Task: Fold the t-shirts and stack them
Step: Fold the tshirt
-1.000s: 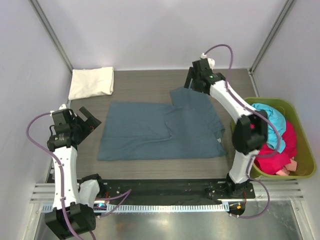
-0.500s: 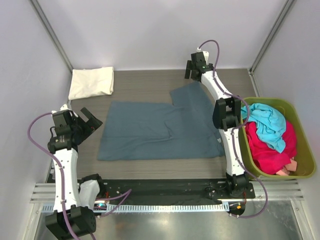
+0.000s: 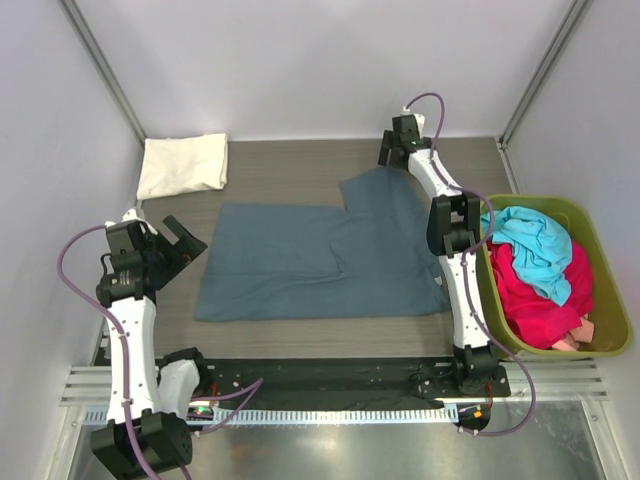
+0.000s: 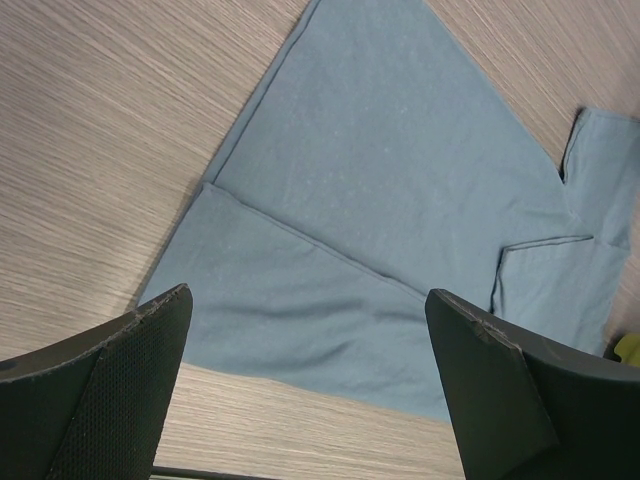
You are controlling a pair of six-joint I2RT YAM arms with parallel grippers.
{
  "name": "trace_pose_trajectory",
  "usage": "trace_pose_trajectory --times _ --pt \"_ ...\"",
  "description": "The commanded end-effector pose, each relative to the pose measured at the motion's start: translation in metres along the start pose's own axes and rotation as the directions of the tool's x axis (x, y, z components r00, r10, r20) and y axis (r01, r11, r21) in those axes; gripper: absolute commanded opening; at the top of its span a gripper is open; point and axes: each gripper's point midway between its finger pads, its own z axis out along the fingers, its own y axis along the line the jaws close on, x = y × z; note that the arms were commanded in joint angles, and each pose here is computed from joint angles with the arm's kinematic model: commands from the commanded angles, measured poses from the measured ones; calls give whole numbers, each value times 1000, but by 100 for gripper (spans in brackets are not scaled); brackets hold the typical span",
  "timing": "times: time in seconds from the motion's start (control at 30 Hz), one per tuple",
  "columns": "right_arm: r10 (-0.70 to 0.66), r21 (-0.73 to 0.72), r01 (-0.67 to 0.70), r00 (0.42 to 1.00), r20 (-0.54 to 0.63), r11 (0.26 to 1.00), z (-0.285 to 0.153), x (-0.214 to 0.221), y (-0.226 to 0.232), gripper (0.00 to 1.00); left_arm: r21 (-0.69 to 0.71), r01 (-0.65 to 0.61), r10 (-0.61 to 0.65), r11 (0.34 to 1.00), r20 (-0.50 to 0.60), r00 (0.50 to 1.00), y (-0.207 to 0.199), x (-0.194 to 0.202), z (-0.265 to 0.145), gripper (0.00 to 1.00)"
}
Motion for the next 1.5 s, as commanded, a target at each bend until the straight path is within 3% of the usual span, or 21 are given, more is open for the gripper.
trace_pose_trajectory --times 0.0,0.13,0.23,0.27,0.3,0.33,0.57,0.63,0.73,0.77,0.83,0.87,0.9,1.0,1.03,1.07,1.2,1.47 --pt "23 -83 -20 999 39 996 -2 -11 24 91 43 -22 20 999 33 999 -8 -8 -2 100" --pt "11 -98 -11 1000 -3 995 2 8 29 69 34 -13 12 999 31 999 -5 -9 -1 100" --pt "-12 -104 8 999 -37 994 2 23 29 38 25 -3 2 1000 40 999 -2 -12 -1 100" --pt "-18 -105 13 998 -52 994 3 29 28 23 20 1 -2 1000 40 999 0 -12 -1 100" --pt "-21 -111 15 998 -59 994 3 32 28 16 20 0 -1 1000 38 999 0 -12 0 100" --pt "-22 -113 16 998 -55 994 -1 28 27 2 16 4 -5 1000 33 999 1 -11 1 100" --pt "20 -176 -20 1000 -4 984 -57 -10 34 1 -149 71 -60 986 75 995 23 -36 18 94" --pt "36 -211 -33 999 10 977 -79 -19 43 1 -138 48 -36 989 86 996 2 -52 24 93" --pt "50 -255 -43 999 22 966 -123 -24 47 1 -158 14 -14 987 1 1000 -14 -55 61 86" --pt "29 -258 -35 999 -27 966 -127 5 48 1 -172 5 -9 985 -25 1000 -20 -63 78 85" --pt "56 -311 -44 998 31 949 -164 -10 52 1 -183 -13 3 983 -52 999 -28 -69 100 82" --pt "51 -307 -53 999 -14 950 -167 17 47 1 -167 -18 12 986 -35 999 -38 -84 107 82" --pt "67 -331 -62 998 6 942 -188 13 50 1 -206 -26 5 978 -101 995 -29 -73 136 81" --pt "78 -379 -89 996 -46 921 -206 56 60 1 -223 -76 52 972 -114 992 -34 -90 169 74" --pt "91 -415 -89 996 -17 905 -222 51 66 1 -250 -99 60 963 -158 986 -28 -82 191 72" --pt "76 -407 -90 996 -51 909 -222 76 62 1 -252 -115 72 961 -172 982 -29 -83 198 70" --pt "35 -456 -57 998 -57 888 -254 107 75 1 -273 -154 118 949 -144 983 -41 -98 227 61" --pt "20 -453 -40 999 -47 891 -278 134 55 1 -236 -261 224 936 -172 959 -55 -79 272 61"
